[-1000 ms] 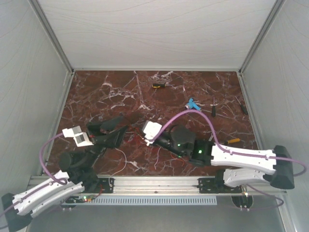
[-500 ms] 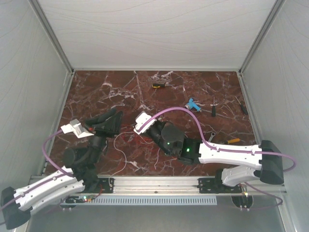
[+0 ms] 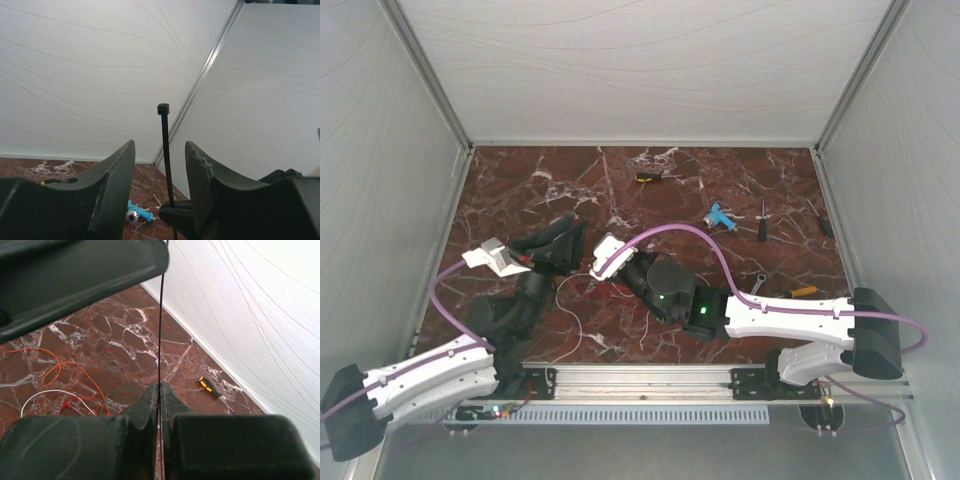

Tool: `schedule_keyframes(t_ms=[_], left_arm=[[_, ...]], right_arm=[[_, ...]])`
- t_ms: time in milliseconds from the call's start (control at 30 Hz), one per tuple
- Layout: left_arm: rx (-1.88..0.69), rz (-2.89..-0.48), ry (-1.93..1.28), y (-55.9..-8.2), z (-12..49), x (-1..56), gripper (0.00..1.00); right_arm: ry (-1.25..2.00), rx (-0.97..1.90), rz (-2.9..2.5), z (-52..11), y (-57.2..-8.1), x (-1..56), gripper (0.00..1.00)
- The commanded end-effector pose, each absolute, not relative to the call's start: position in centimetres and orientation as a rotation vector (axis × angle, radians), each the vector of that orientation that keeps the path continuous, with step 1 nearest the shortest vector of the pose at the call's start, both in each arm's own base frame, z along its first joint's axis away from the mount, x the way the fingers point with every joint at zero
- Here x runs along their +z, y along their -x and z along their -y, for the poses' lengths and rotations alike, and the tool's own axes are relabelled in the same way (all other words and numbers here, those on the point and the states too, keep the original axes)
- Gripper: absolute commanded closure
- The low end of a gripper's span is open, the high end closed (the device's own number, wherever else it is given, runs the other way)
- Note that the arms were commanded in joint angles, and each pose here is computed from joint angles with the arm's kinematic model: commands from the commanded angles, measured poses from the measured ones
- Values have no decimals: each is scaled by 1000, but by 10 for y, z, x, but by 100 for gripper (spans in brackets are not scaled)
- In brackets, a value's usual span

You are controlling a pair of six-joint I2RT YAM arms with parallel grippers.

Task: Zip-tie the wires
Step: Pick up the ribbon at the center of the board.

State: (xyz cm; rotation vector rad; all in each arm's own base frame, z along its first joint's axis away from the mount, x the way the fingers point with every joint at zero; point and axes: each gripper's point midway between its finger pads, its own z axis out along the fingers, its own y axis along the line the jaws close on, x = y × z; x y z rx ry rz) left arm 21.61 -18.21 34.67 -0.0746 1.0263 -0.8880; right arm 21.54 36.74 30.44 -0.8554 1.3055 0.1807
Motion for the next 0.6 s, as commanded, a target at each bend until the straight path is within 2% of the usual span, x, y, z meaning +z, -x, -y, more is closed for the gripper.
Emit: schedule_keyframes(t_ms=[0,167,300,533,567], left_arm=[[-919,-893,137,-212,172,388,56],[-907,-889,135,-216,177,391,65],[-874,-888,168,-221,170,390,81],[-857,-884,158,-221,170,388,100],[-857,-882,156,-220,170,388,100]], right_arm=[[819,231,-1266,-374,-211,326,100],[830,223,-1269,-375,-211,323,100],[831,219,-1271,-375,-211,322,100],[843,199,-1272,-377,-213,319,100],[841,198,-1273,-377,-213,319,100]])
